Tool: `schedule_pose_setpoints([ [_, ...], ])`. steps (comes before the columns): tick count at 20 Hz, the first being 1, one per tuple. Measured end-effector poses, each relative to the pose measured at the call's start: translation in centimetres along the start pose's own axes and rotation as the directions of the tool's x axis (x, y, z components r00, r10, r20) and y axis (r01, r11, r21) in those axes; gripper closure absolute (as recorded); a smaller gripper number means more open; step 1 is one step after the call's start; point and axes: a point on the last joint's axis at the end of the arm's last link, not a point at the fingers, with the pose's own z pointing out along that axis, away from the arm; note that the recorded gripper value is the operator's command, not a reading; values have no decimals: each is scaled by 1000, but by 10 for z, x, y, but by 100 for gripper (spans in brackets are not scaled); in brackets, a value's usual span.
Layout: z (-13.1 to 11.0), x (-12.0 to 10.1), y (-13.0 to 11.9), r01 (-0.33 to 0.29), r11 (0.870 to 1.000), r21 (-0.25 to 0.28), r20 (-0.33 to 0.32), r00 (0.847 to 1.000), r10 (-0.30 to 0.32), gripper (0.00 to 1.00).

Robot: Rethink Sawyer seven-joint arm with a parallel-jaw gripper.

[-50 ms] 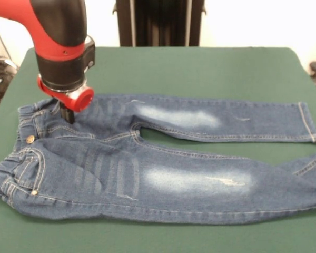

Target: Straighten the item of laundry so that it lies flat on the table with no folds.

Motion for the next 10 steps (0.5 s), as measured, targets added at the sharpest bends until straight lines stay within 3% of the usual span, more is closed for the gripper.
schedule_pose_setpoints([
  [10, 0, -5, -1, -54, 999, -4, -41, 998, 54, 100],
])
